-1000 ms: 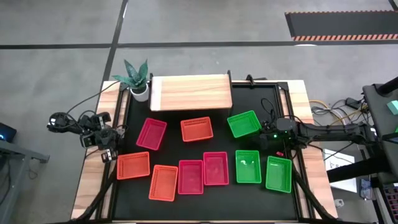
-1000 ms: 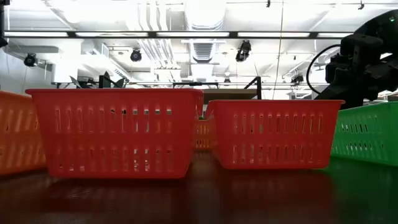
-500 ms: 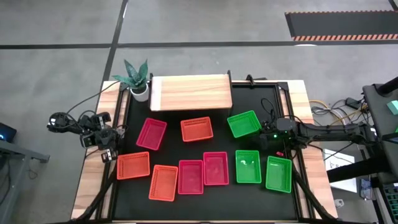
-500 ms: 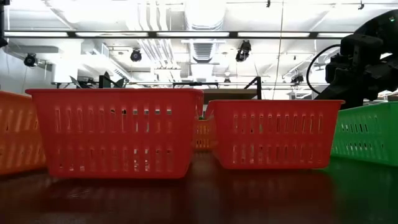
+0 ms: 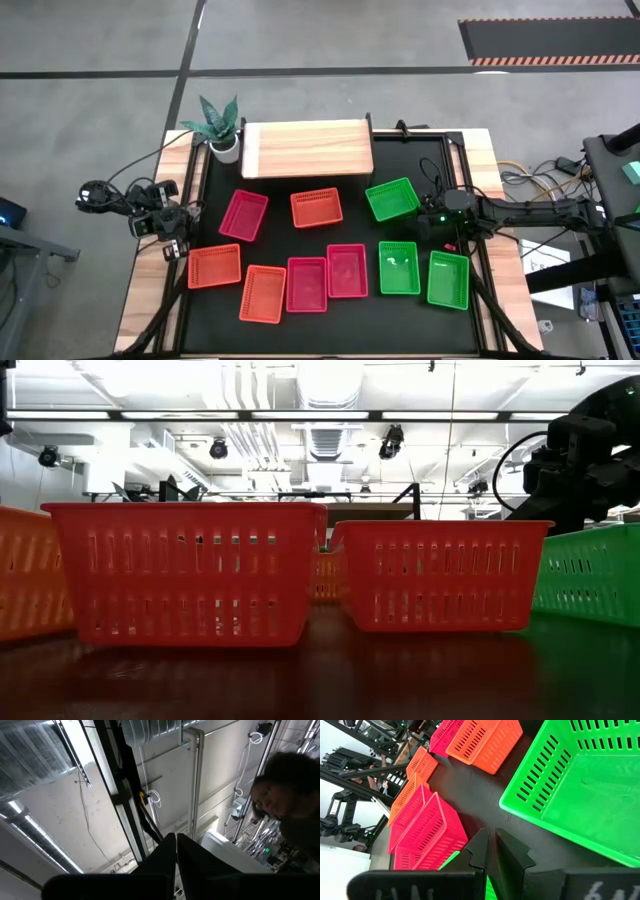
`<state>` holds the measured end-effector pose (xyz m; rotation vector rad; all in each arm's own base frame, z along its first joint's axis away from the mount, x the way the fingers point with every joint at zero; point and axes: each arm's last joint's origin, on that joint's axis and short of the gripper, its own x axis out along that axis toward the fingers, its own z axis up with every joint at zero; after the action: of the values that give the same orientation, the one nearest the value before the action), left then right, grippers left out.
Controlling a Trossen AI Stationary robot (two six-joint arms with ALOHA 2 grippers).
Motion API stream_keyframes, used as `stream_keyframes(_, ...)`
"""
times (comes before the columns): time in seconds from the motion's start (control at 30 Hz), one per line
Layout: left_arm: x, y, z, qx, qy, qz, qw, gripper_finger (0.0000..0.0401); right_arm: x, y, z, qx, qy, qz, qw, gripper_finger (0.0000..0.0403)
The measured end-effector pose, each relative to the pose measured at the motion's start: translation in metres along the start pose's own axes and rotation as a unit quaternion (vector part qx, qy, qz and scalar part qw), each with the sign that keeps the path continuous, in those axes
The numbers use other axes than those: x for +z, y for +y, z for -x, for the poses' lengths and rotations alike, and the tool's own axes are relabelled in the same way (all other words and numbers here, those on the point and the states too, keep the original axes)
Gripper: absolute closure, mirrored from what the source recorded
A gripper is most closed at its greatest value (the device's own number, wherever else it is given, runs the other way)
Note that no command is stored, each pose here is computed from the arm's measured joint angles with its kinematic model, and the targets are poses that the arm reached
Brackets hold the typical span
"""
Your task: Stack baskets on shelf by color
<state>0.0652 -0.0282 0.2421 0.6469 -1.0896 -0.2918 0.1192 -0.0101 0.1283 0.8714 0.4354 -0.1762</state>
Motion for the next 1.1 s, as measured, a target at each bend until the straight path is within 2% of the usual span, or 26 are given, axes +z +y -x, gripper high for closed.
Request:
stream_keyframes(0.87, 0.0, -0.0001, 0.0001, 0.0, 0.0, 0.0, 1.0, 0.0401, 0.0, 0.0, 0.0, 0.0, 0.0, 0.0, 1.0, 0.0376)
stream_keyframes(1.0, 0.0, -0.0001, 0.0, 0.0, 0.0, 0.0, 1.0, 0.0401, 0.0041, -0.0001, 0.0, -0.027, -0.047, 0.044, 0.998, 0.0376)
stream_keyframes(1.1, 0.0, -0.0001, 0.0001, 0.0, 0.0, 0.0, 1.0, 0.0401, 0.0061, -0.0019, 0.0005, -0.06, -0.082, 0.034, 0.994, 0.0376)
